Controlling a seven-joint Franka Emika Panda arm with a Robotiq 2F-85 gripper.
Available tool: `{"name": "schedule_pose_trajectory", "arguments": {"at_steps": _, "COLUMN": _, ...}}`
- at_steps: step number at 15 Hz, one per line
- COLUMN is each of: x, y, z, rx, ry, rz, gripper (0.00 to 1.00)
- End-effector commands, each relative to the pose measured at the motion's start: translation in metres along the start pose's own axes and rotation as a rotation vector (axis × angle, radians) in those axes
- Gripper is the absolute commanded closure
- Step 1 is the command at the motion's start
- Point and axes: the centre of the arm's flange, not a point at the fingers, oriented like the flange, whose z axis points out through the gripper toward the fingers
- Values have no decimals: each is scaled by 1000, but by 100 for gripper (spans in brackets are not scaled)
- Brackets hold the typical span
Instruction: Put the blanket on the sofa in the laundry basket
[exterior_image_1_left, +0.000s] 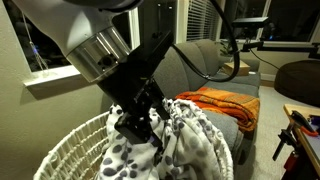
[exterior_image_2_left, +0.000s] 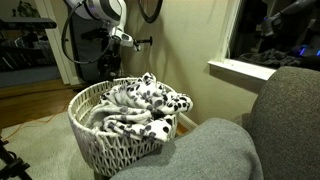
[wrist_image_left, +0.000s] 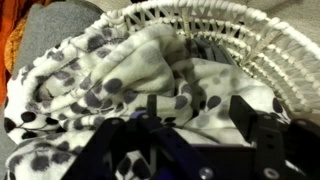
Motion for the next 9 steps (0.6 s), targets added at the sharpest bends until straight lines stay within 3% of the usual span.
{"name": "schedule_pose_trajectory", "arguments": {"at_steps": 1, "x": -3, "y": 25, "z": 15, "rx": 1, "ry": -38, "rz": 100, "gripper": 1}}
{"name": "schedule_pose_trajectory", "arguments": {"at_steps": 9, "x": -1, "y": 68, "z": 51, "rx": 25, "ry": -91, "rz": 272, "gripper": 0}}
